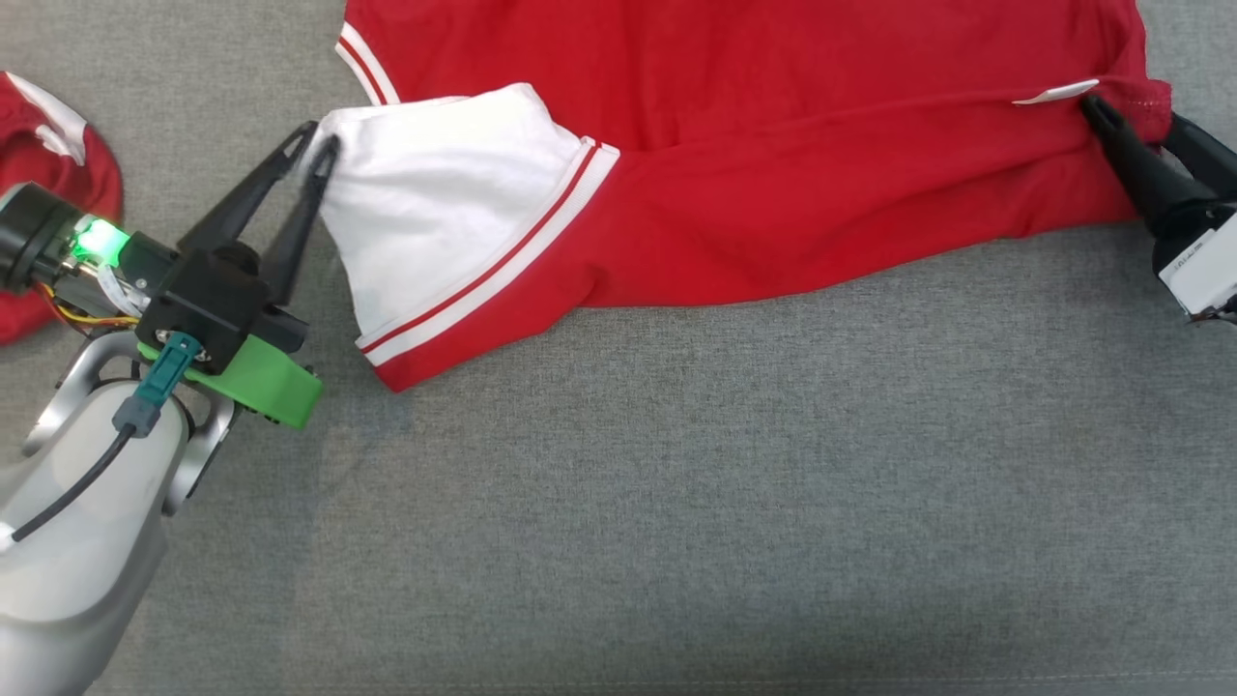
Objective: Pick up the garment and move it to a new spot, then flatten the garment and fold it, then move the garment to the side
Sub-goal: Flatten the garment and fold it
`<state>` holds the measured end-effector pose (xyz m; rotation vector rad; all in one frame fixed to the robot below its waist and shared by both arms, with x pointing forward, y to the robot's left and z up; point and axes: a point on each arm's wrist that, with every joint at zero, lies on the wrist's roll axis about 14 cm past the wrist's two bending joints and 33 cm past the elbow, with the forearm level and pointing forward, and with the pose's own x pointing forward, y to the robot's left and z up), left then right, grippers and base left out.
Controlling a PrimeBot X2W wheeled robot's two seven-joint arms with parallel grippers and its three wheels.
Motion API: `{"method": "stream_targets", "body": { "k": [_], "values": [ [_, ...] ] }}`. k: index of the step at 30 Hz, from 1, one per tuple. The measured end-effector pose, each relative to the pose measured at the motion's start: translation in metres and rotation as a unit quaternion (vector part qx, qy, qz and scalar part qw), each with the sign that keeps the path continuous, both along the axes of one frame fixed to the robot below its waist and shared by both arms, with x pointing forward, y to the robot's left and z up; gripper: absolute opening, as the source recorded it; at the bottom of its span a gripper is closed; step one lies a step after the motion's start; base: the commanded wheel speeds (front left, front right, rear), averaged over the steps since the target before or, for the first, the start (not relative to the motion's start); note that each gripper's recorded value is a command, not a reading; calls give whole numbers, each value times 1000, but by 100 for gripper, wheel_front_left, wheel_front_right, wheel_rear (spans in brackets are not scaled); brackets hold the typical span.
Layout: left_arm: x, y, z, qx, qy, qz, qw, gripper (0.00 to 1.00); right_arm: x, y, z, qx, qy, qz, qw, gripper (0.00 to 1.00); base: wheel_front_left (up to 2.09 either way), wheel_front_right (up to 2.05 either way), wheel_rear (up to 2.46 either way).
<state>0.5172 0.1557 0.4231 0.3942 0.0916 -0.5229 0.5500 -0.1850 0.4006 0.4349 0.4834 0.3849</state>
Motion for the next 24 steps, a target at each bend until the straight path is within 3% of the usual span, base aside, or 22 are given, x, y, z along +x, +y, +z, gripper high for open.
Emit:
{"method": "stream_targets", "body": {
  "k": [7, 13, 19, 24],
  "values": [
    [-9, 6, 13, -19, -9, 32, 999, 100, -15, -18, 25, -30, -40, 0, 999, 100, 0, 0, 0],
    [-44, 3, 12, -92, 27, 81, 992, 100, -35, -36, 44, -66, -62, 0, 996, 100, 0, 0, 0],
    [-80, -1, -1, -190, 96, 152, 965, 100, -46, -53, 68, -100, -103, -11, 990, 100, 0, 0, 0],
    [-94, -5, -16, -231, 140, 196, 943, 100, -45, -45, 92, -74, -147, -35, 986, 100, 0, 0, 0]
  ]
}}
